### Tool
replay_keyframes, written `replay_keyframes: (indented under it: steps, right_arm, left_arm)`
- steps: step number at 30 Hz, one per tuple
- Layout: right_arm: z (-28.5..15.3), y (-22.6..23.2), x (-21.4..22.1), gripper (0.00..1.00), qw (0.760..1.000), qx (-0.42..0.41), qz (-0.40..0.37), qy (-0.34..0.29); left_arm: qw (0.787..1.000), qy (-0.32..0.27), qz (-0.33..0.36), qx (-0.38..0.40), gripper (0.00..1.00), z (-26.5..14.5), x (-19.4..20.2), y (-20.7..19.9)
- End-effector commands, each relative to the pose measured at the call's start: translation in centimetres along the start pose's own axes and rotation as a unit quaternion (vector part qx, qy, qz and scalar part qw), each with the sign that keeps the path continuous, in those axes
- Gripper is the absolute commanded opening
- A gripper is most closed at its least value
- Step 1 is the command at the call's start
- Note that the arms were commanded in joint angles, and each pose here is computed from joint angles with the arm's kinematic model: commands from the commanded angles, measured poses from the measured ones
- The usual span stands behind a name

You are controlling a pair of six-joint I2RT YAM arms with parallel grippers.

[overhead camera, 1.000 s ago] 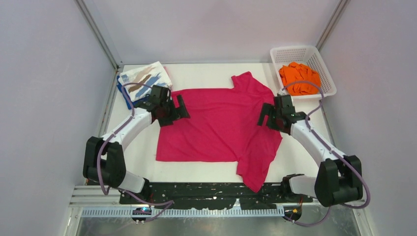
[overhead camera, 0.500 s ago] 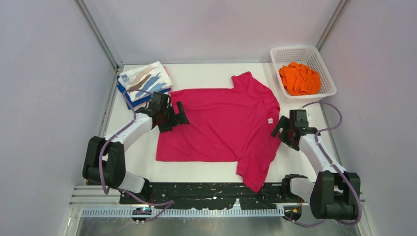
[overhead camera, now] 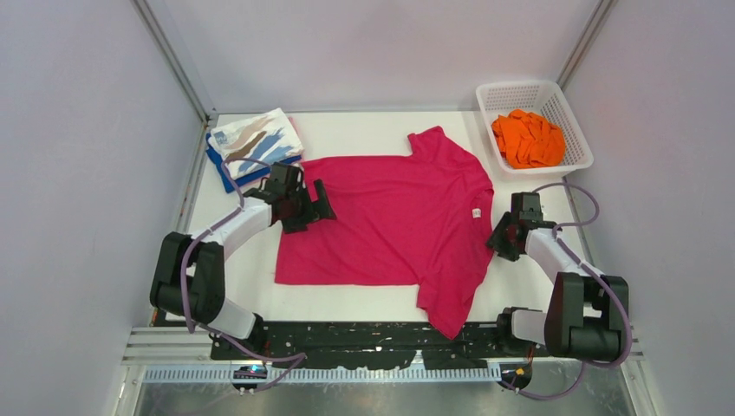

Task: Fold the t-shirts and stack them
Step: Flatten out the tshirt

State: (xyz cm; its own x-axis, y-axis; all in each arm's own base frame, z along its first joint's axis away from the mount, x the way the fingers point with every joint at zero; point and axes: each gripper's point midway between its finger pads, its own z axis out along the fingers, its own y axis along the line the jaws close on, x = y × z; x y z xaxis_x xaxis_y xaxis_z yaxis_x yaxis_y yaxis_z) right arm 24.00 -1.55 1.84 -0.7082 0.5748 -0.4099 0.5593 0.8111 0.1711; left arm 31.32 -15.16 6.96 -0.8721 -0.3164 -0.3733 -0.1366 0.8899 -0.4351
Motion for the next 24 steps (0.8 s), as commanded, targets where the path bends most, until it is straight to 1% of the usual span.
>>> replay_keyframes:
  steps: [1,2,3,4,5,7,9,12,15,16,20,22,23,24]
  right_arm:
    - [0.5,2.3,-1.2,0.37,0.999,-0.049,0.0,-0.001]
    - [0.6,2.4,-1.1,0.34,0.999,-0.052,0.0,0.001]
    - [0.8,2.6,-1.0,0.25,0.998,-0.055,0.0,0.006]
    - [0.8,2.7,-0.9,0.19,0.998,-0.058,0.0,0.008]
    - [0.8,2.8,-1.0,0.09,0.998,-0.059,0.0,0.01]
    - [0.3,2.9,-1.1,0.06,0.998,-0.059,-0.003,0.01]
    - [-0.8,2.2,-1.5,0.05,0.999,-0.033,-0.011,0.003]
    - [-3.1,0.2,-2.3,0.05,0.999,0.03,-0.021,-0.011]
    - [-4.3,-1.1,-2.5,0.05,0.997,0.066,-0.025,-0.015]
    - [-4.5,-1.3,-2.5,0.07,0.997,0.068,-0.024,-0.018]
    - [-3.7,-0.8,-3.6,0.1,0.997,0.063,-0.032,-0.034]
    - [-2.9,-0.8,-4.2,0.11,0.996,0.075,-0.038,-0.034]
    - [-2.2,-1.4,-4.1,0.11,0.994,0.095,-0.043,-0.022]
    - [-2.1,-1.4,-4.6,0.12,0.993,0.104,-0.043,-0.025]
  left_arm:
    - [1.0,-0.011,0.014,0.019,1.0,0.4,-1.0,-0.9]
    - [1.0,-0.01,0.014,0.018,1.0,0.4,-1.0,-0.8]
    - [1.0,-0.01,0.014,0.018,1.0,0.5,-1.0,-0.8]
    - [1.0,-0.008,0.014,0.019,1.0,0.6,-0.9,-0.9]
    - [1.0,-0.007,0.014,0.018,1.0,0.6,-0.9,-0.9]
    - [1.0,-0.007,0.015,0.018,1.0,0.6,-0.9,-0.8]
    - [1.0,-0.007,0.015,0.017,1.0,0.7,-0.9,-0.8]
    - [1.0,-0.009,0.016,0.011,1.0,0.8,-1.1,-0.5]
    - [1.0,-0.007,0.016,0.007,1.0,0.9,-1.0,-0.4]
    - [1.0,-0.007,0.016,0.006,0.99,1.0,-1.1,-0.4]
    - [1.0,-0.004,0.016,0.005,1.0,1.1,-1.0,-0.3]
    - [1.0,-0.004,0.017,0.001,1.0,1.1,-1.0,-0.2]
    - [1.0,-0.004,0.018,-0.002,1.0,1.0,-1.0,-0.1]
    - [1.0,-0.004,0.018,-0.005,1.0,1.0,-1.0,0.0]
